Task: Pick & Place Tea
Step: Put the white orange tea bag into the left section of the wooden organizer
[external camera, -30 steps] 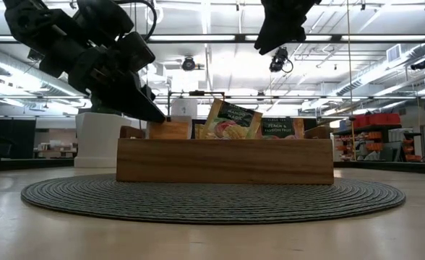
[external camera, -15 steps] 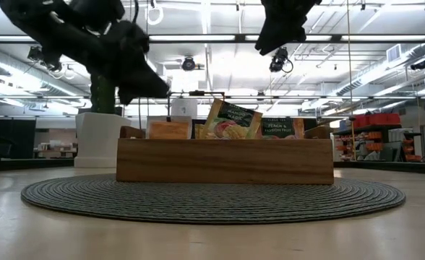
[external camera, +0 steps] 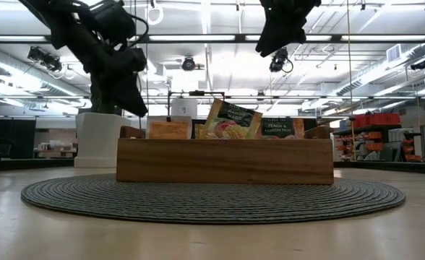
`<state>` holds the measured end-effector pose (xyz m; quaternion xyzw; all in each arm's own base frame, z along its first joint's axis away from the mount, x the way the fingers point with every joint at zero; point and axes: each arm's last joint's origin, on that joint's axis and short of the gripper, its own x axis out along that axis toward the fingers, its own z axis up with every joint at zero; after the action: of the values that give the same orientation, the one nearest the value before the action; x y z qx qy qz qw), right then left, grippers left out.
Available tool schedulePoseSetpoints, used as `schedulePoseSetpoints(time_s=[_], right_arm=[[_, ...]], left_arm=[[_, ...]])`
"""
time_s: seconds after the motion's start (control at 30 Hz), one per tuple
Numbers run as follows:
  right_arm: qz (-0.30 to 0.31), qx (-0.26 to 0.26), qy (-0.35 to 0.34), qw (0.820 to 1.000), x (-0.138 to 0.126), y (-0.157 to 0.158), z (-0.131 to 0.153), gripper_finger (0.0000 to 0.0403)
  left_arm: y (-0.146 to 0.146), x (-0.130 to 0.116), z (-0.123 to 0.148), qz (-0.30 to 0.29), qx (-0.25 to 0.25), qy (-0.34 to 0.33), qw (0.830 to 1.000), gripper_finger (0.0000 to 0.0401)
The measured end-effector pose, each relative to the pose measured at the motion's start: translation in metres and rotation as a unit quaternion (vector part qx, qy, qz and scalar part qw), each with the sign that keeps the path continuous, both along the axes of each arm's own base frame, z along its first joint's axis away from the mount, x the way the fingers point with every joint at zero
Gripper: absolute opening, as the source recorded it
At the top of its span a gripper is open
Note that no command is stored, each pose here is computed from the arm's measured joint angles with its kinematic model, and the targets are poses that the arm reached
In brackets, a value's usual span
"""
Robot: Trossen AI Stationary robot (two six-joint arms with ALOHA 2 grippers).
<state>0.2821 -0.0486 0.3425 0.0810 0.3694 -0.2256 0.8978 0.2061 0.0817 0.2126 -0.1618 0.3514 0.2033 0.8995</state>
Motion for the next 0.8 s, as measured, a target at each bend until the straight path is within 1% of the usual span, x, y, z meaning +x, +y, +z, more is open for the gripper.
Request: schedulePoseSetpoints(time_s=[0.07, 0.13, 0.2, 0.3, 0.37, 0.47, 0.57, 0.63, 0.73, 0.8], right_arm=[[0.000, -0.001, 0.001, 1.000, 0.000, 0.000, 0.000, 0.0139], [-0.004, -0.003, 0.001, 1.000, 0.000, -0.002, 0.000, 0.0139], [-0.011, -0.007, 0.000, 1.000, 0.000, -0.003, 0.000, 0.0139], [-0.013, -0.009, -0.001, 1.000, 0.001, -0.003, -0.005, 0.0139], [-0.018, -0.004, 0.005, 1.000, 0.000, -0.003, -0.010, 0.0139], [-0.031, 0.014, 0.013, 0.999, -0.001, -0.003, -0.022, 0.0139], [-0.043, 0.027, 0.021, 0.998, -0.002, -0.003, -0.031, 0.0139], [-0.047, 0.032, 0.025, 0.998, -0.003, -0.002, -0.035, 0.0139], [-0.048, 0.033, 0.023, 0.998, -0.002, -0.002, -0.036, 0.0139], [-0.048, 0.032, 0.017, 0.998, -0.001, -0.002, -0.035, 0.0139]], left_arm=[[0.006, 0.000, -0.003, 0.001, 0.014, 0.014, 1.000, 0.0115], [0.009, -0.002, -0.008, -0.032, 0.046, 0.047, 0.997, 0.0115], [0.013, 0.002, -0.011, -0.066, 0.080, 0.059, 0.993, 0.0115], [0.014, 0.009, -0.022, -0.128, 0.121, 0.093, 0.980, 0.0116], [0.015, 0.015, -0.025, -0.159, 0.145, 0.092, 0.972, 0.0123], [0.015, 0.020, -0.037, -0.191, 0.152, 0.117, 0.963, 0.0148], [0.017, 0.024, -0.049, -0.202, 0.148, 0.138, 0.958, 0.0186], [0.021, 0.027, -0.057, -0.202, 0.155, 0.155, 0.955, 0.0213], [0.026, 0.033, -0.064, -0.193, 0.195, 0.170, 0.947, 0.0244], [0.029, 0.037, -0.066, -0.190, 0.213, 0.168, 0.944, 0.0253]])
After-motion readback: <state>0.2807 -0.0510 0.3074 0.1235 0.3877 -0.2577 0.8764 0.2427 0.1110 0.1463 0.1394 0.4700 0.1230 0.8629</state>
